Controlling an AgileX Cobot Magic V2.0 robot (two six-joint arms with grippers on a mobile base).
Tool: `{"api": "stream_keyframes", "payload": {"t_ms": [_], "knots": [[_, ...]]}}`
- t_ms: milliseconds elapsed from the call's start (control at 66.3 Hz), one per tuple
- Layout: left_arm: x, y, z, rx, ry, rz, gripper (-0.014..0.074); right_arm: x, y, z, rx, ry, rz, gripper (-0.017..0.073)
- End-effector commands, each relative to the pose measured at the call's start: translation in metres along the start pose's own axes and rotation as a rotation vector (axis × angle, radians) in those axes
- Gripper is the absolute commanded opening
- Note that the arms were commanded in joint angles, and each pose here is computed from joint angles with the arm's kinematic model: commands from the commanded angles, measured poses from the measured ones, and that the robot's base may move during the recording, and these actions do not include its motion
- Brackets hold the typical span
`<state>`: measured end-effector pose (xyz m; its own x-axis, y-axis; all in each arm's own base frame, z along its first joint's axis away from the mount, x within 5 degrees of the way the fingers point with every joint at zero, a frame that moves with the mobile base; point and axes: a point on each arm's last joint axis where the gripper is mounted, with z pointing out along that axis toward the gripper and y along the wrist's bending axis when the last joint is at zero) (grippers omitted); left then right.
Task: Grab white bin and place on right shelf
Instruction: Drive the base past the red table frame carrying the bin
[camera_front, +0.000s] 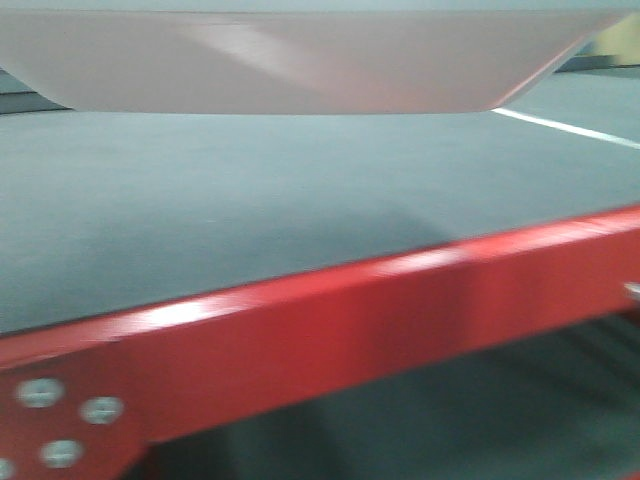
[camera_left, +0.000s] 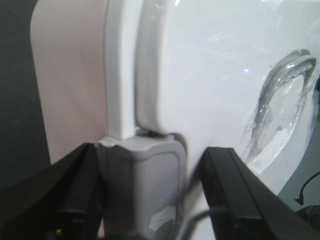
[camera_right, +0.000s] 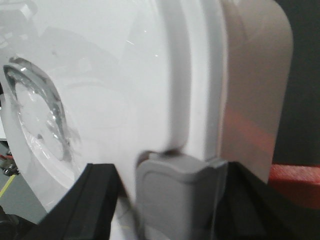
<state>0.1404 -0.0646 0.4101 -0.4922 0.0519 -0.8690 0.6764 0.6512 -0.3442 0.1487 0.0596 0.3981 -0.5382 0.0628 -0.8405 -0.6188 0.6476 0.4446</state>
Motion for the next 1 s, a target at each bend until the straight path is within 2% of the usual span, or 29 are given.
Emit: {"api": "stream_keyframes", "payload": {"t_ms": [0, 980], "knots": [[-0.0145, -0.0300, -0.0072, 0.247, -0.098, -0.037, 0.0250, -0.0138, 0.0352, -0.0095, -0.272, -0.095, 0.042, 0.0390], [-0.0145, -0.0300, -0.0072, 0.247, -0.098, -0.037, 0.0250, -0.0138, 0.0352, -0.0095, -0.272, -0.095, 0.042, 0.0390]]}}
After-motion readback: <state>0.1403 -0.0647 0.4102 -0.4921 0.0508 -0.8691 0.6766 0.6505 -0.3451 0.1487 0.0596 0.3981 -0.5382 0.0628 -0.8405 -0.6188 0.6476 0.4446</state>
